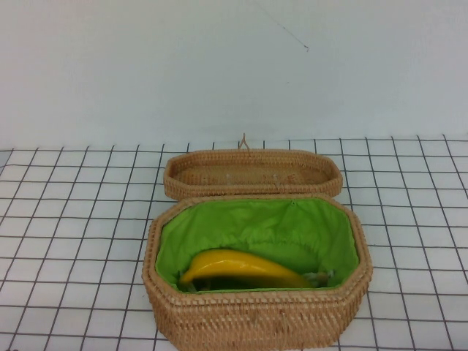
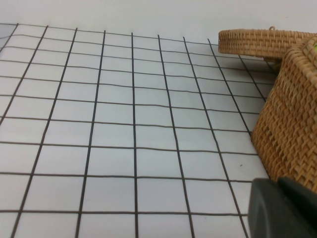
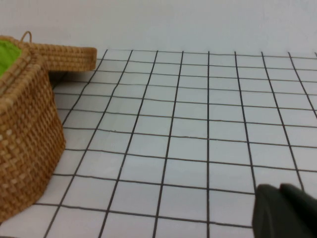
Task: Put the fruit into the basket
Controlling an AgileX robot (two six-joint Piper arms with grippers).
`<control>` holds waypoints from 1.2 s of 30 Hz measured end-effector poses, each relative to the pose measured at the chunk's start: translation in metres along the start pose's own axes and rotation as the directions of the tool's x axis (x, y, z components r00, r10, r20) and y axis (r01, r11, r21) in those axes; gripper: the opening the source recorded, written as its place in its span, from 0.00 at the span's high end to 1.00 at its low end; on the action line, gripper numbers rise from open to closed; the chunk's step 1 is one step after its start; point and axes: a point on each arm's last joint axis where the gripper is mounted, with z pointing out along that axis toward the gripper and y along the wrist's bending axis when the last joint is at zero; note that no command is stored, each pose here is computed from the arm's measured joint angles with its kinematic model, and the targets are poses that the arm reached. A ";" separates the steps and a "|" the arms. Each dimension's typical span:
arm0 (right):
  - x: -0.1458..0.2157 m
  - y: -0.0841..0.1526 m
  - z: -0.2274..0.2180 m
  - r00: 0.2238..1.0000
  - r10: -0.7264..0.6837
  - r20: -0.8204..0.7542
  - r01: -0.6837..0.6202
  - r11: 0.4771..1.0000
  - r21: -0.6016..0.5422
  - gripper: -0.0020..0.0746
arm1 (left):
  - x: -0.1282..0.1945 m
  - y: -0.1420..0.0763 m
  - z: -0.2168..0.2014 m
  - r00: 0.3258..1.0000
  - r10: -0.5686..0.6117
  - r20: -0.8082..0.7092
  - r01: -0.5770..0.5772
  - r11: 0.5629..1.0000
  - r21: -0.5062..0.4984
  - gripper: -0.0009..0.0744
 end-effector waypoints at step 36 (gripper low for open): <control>0.001 -0.010 -0.001 0.999 0.039 -0.008 -0.037 0.993 0.110 0.97 | 0.000 0.000 0.000 1.000 0.000 0.000 0.000 1.000 0.000 0.99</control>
